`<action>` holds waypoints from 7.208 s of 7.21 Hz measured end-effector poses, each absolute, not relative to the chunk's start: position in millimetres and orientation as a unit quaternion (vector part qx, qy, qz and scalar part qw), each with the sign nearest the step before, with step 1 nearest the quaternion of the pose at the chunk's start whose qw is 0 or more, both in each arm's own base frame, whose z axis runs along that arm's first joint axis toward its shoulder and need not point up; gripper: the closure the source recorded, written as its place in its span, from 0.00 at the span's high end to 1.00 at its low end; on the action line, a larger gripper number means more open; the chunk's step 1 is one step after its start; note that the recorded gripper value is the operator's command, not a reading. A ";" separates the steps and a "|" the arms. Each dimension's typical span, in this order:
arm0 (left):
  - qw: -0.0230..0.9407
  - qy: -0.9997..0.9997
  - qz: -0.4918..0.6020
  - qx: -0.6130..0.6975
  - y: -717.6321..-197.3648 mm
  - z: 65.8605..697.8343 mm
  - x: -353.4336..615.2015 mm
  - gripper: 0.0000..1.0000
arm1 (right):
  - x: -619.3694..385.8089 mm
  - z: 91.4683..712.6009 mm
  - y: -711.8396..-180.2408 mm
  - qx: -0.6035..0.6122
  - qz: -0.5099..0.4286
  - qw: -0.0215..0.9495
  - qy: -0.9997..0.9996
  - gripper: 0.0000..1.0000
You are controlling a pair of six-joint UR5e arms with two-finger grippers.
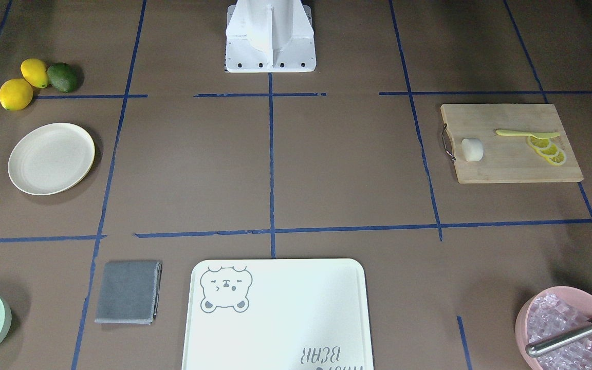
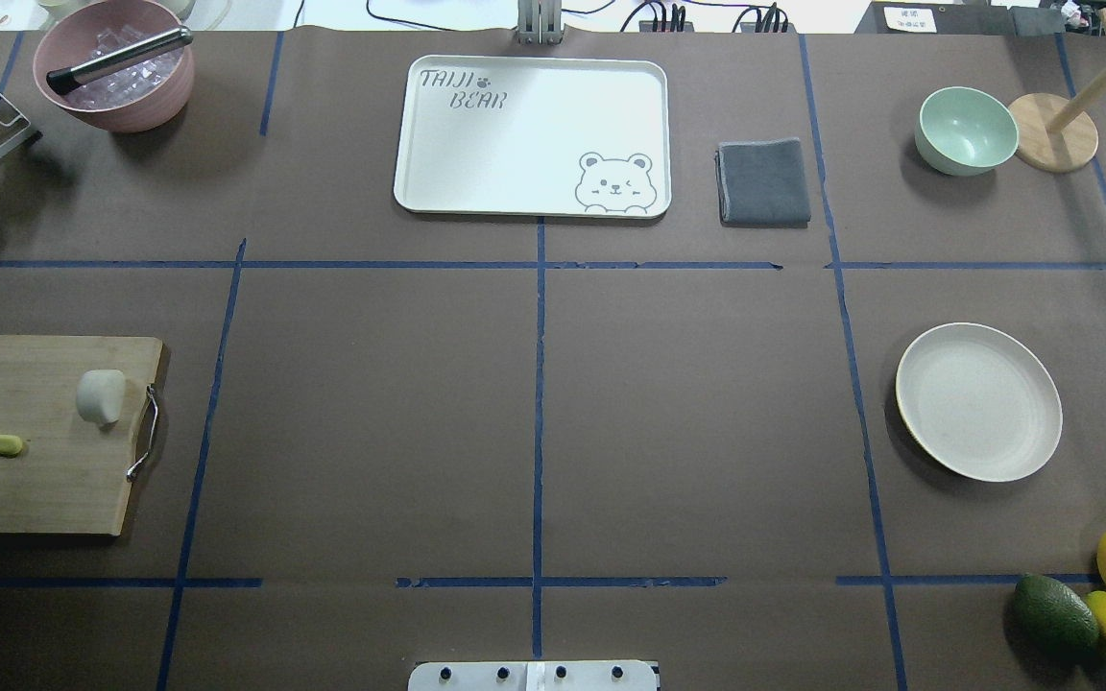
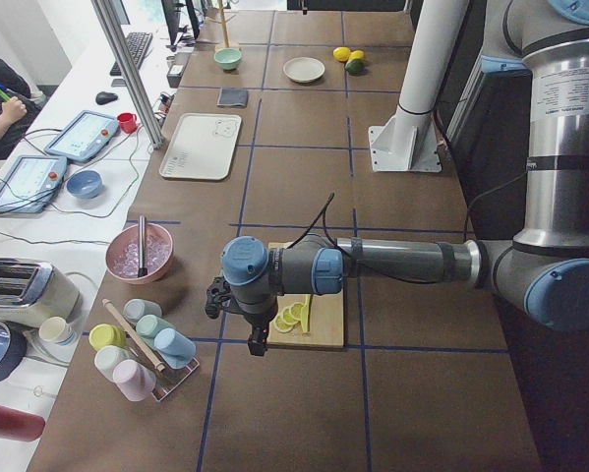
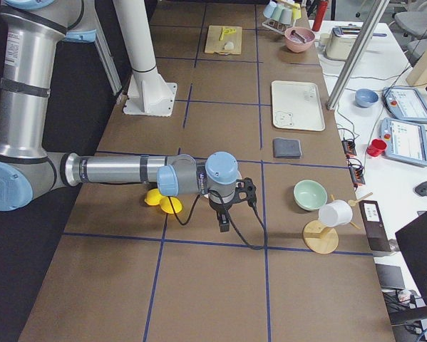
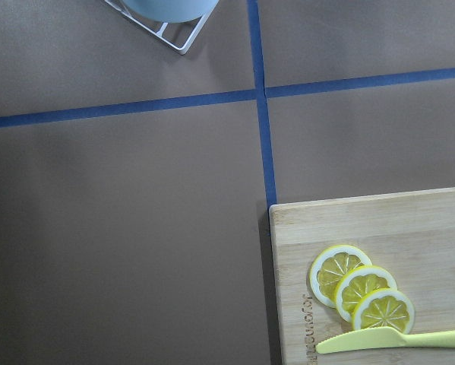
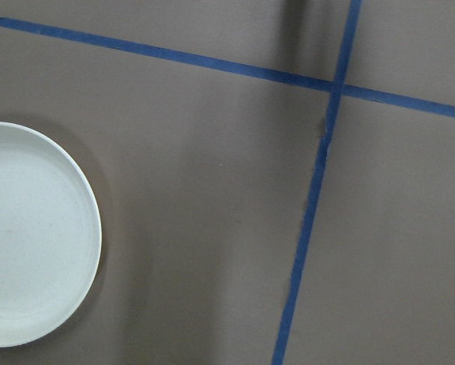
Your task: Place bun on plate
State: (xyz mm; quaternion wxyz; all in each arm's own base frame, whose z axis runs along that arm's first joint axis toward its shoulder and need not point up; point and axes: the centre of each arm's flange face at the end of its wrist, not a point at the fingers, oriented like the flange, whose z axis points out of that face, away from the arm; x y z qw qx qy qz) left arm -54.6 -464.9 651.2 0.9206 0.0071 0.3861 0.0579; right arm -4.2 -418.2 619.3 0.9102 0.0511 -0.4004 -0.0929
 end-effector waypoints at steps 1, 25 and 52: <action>0.921 0.386 0.058 0.007 -465.0 651.1 -54.4 1.00 | -31.8 625.1 -420.7 0.050 -0.080 0.908 -0.408 0.99; 0.919 0.387 0.075 -0.006 -464.1 656.1 -35.5 1.00 | -521.7 318.7 -421.6 0.061 0.031 0.802 -0.593 0.25; 0.905 0.417 0.065 0.060 -478.5 563.3 144.7 1.00 | 47.0 614.1 -397.4 0.002 -0.091 0.929 -0.358 1.00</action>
